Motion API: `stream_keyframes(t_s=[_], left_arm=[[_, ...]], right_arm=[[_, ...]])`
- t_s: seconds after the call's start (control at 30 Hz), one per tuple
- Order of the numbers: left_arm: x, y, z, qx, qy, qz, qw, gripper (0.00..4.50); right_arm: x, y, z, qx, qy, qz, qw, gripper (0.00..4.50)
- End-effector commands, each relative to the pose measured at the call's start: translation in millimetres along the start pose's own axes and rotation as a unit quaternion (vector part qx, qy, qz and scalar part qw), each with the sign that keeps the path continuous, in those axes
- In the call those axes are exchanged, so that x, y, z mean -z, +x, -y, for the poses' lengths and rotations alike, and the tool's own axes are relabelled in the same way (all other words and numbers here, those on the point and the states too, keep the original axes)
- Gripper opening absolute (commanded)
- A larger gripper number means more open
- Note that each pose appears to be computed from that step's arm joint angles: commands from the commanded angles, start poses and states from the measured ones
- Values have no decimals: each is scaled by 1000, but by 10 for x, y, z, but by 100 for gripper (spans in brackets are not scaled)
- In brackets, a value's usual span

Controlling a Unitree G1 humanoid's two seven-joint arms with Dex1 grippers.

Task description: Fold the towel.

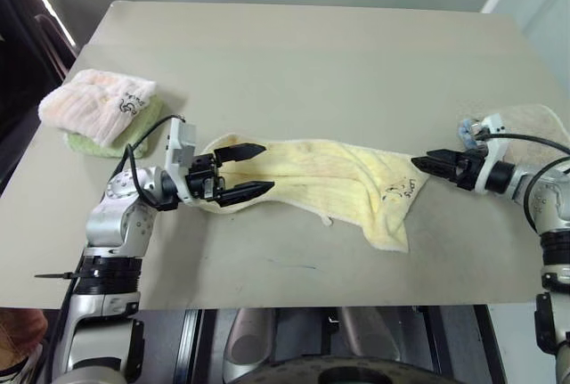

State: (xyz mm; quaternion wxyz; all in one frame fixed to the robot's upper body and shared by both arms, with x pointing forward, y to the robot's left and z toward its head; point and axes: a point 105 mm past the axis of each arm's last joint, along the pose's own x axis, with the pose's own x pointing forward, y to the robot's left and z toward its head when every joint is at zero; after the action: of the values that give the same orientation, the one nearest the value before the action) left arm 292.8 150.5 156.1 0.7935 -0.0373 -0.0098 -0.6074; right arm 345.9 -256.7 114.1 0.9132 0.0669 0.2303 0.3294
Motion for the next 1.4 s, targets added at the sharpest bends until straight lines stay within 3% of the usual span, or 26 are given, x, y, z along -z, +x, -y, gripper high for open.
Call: stream_keyframes(t_s=[0.03, 0.53, 0.67, 0.9, 0.93, 1.13, 1.4], left_arm=[[-99, -28, 45, 0, 16, 5, 1000, 450], [-19, -57, 89, -2, 11, -5, 1000, 450], [-29, -42, 82, -2, 11, -2, 1000, 450], [-5, -4, 63, -2, 11, 0, 1000, 450], [-2, 3, 62, -2, 11, 1, 1000, 450], [13, 68, 72, 3, 11, 7, 1000, 450], [-11, 159, 79, 9, 15, 13, 1000, 450]], right_arm=[[-10, -62, 13, -18, 2, -23, 1000, 365], [75, 154, -216, -94, 48, -37, 994, 365], [40, 117, -231, -96, 44, -34, 994, 280], [-213, -32, -405, -111, 7, -10, 994, 24], [-256, -47, -436, -112, 0, -5, 994, 4], [-552, -48, -837, -147, -68, 4, 987, 4], [-561, 245, -1503, -213, -156, -20, 964, 4]])
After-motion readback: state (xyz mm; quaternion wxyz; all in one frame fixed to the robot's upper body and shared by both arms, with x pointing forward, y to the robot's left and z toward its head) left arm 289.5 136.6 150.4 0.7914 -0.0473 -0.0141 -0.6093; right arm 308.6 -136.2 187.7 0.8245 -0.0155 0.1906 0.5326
